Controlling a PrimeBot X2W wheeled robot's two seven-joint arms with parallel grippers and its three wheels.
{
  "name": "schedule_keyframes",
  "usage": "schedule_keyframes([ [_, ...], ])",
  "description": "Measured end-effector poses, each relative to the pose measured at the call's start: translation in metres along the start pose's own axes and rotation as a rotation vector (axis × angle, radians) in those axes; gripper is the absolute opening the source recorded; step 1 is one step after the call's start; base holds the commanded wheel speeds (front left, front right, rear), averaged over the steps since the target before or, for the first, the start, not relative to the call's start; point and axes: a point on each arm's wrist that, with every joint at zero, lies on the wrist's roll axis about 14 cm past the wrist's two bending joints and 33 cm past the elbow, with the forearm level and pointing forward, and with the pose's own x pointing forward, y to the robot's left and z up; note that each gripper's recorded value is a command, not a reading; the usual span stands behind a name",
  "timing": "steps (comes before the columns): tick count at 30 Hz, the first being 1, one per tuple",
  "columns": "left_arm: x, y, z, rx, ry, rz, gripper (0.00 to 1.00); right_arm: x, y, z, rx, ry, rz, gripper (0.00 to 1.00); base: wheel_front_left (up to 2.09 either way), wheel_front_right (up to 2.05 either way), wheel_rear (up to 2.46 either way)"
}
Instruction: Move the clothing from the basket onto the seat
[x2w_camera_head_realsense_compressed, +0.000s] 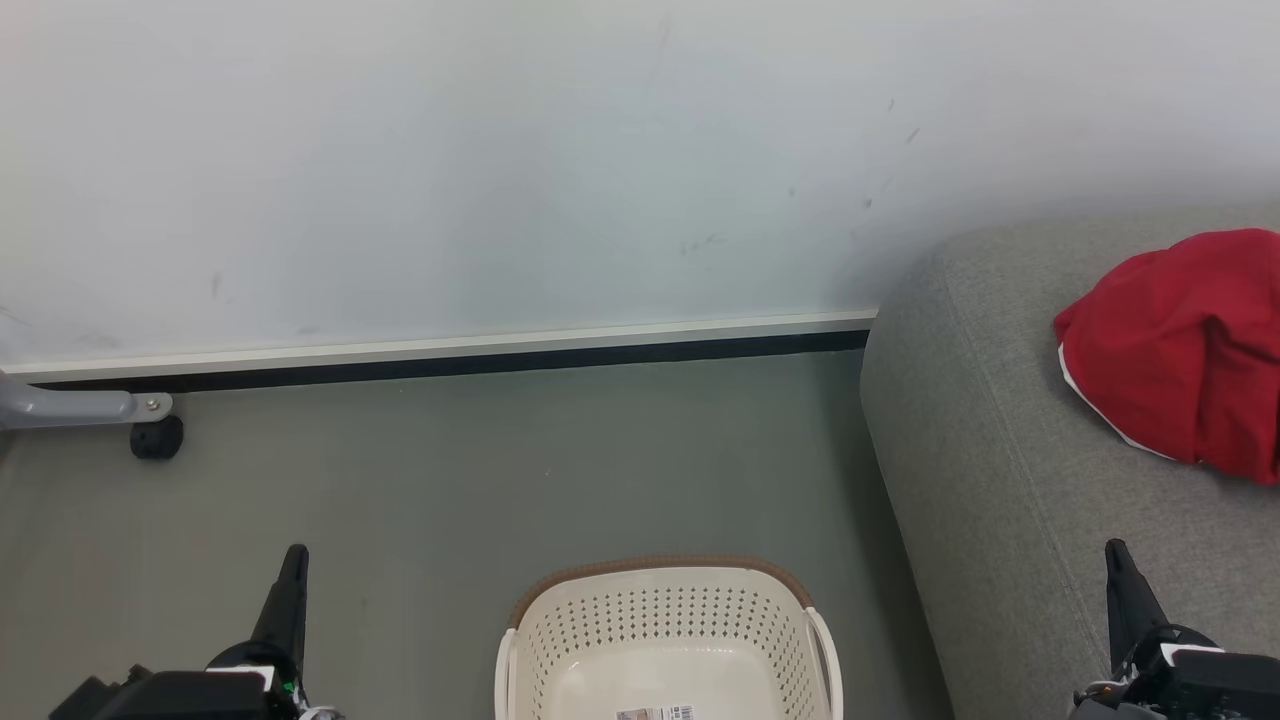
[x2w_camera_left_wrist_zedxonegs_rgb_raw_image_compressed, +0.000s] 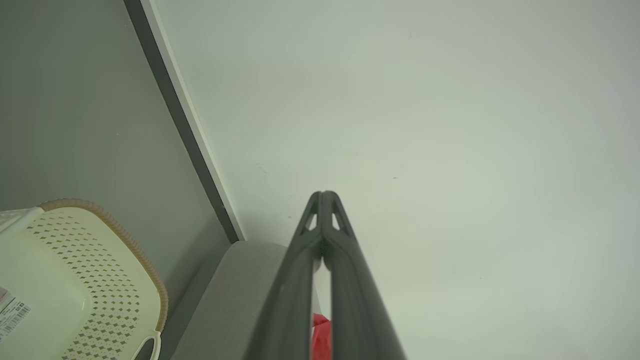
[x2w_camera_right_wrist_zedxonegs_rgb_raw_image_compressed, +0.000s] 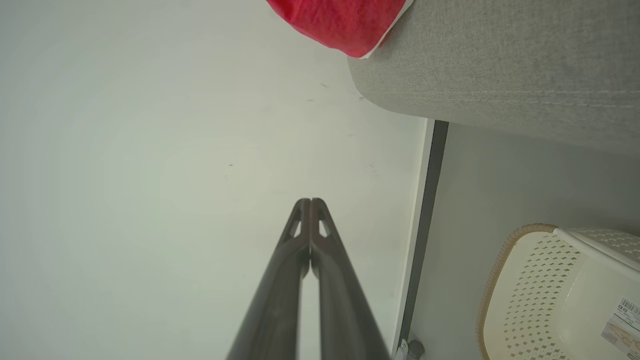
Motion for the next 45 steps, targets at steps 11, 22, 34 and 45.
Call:
schedule_keyframes([
  [11, 0.0, 0.0001, -0.0001, 0.0, 0.0, 0.0, 0.0, 0.0, 0.0, 0.0, 0.0, 0.0, 0.0, 0.0, 0.0, 0.0, 0.0],
  [22, 0.0, 0.0001, -0.0001, 0.0, 0.0, 0.0, 0.0, 0.0, 0.0, 0.0, 0.0, 0.0, 0.0, 0.0, 0.0, 0.0, 0.0],
  [34, 0.0, 0.0002, -0.0001, 0.0, 0.0, 0.001, 0.0, 0.0, 0.0, 0.0, 0.0, 0.0, 0.0, 0.0, 0.0, 0.0, 0.0],
  [45, 0.0, 0.0002, -0.0001, 0.0, 0.0, 0.001, 0.0, 0.0, 0.0, 0.0, 0.0, 0.0, 0.0, 0.0, 0.0, 0.0, 0.0],
])
